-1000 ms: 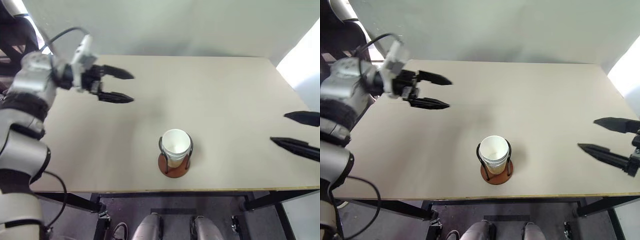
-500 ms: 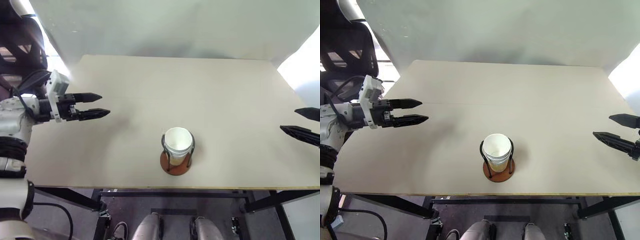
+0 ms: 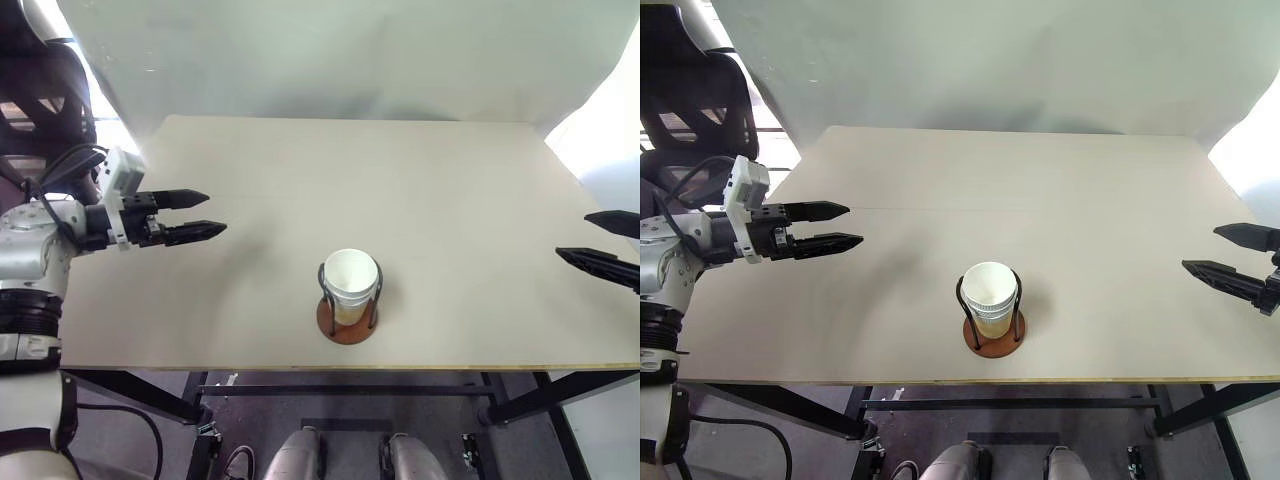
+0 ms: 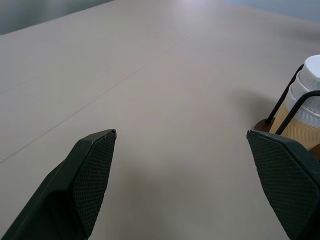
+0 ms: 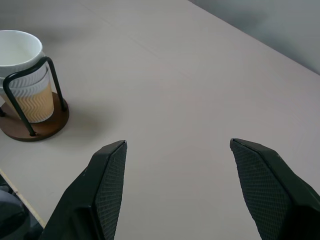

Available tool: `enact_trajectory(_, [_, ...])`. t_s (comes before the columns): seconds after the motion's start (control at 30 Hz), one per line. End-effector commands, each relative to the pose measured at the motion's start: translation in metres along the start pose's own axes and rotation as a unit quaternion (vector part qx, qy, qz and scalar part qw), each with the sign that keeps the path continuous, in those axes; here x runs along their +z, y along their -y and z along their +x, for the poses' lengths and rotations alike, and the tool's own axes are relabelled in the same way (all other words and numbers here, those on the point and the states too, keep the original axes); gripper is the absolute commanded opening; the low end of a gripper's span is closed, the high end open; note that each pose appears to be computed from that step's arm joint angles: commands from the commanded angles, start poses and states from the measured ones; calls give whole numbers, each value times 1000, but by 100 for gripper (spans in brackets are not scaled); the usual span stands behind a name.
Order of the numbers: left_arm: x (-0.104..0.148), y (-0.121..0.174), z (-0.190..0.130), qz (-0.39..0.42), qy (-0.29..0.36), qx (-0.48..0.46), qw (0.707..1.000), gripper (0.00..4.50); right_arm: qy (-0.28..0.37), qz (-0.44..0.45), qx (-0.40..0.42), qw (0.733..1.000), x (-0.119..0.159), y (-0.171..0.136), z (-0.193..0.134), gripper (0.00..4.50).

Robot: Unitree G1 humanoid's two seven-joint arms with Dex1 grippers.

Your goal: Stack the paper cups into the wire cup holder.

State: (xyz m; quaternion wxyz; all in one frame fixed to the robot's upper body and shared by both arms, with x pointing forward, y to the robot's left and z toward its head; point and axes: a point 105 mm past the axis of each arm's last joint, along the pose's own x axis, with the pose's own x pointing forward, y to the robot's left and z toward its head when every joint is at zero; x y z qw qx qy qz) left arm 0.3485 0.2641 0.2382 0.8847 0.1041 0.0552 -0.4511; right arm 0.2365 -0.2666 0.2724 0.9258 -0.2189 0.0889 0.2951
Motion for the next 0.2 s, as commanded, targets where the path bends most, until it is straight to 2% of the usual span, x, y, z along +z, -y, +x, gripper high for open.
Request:
enact_trajectory(0.03, [11, 1, -6, 21, 4, -1, 1000, 447, 3, -14, 2, 1000, 7, -2, 0, 338])
enact_trajectory(0.2, [15, -1, -12, 26, 2, 0, 1000, 447, 9, -8, 2, 1000, 8, -2, 1, 338])
